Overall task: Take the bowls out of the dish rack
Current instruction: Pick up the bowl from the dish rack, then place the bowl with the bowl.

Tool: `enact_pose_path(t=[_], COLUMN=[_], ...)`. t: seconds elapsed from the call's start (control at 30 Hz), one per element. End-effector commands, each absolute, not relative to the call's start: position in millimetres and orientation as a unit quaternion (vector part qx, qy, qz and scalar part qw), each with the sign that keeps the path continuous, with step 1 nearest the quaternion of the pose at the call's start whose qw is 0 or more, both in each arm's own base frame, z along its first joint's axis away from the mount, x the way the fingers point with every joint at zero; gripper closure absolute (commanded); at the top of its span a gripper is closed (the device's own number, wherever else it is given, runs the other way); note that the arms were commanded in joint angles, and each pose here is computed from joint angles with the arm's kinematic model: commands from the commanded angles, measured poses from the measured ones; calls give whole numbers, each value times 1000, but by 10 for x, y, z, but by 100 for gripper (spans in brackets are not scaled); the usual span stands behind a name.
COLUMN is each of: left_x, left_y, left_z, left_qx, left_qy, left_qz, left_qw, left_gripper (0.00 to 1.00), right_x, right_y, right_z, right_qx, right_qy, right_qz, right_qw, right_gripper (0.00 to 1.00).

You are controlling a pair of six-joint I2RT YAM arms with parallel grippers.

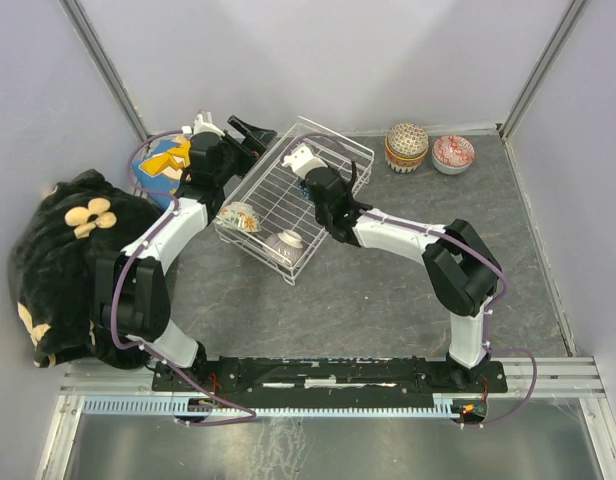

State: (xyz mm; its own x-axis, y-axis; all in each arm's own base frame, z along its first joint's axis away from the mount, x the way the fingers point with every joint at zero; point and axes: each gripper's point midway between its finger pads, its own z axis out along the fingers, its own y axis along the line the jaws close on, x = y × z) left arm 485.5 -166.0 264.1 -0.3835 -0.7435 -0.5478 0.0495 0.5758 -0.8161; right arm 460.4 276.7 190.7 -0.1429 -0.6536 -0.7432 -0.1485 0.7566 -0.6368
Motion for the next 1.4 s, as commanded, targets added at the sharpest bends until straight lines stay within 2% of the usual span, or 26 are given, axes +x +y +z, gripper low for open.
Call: enact_pose_path(t=[0.0, 0.27, 0.47, 0.77, 0.97, 1.37], left_x=[4793, 4744, 4722, 4754, 4769, 4793], left_y=[-1513, -1522, -1519, -1554, -1541, -1548], left_z=[2877, 2864, 2834, 2773, 2774, 2724], left_qx=[-236, -223, -214, -209, -208, -206], left_qy=[714, 725, 733, 743, 747, 757], left_qz=[-372, -366, -358, -356, -348, -337], left_qw=[544, 539, 537, 527, 527, 521], left_gripper=[1, 1, 1, 1, 1, 1], right_x=[4731, 5089, 5277, 5498, 5585, 5814], right_y=[2735, 2108, 1276, 7, -582, -1054], right_z=[2790, 3430, 3554, 3157, 2860, 2251], right_qx=[-182, -75, 15, 144, 199, 250], right_qy=[714, 732, 763, 807, 818, 845], right_qz=[-128, -35, -5, 15, 24, 32], right_qw=[664, 677, 646, 572, 539, 471], right_gripper=[99, 99, 99, 99, 99, 99])
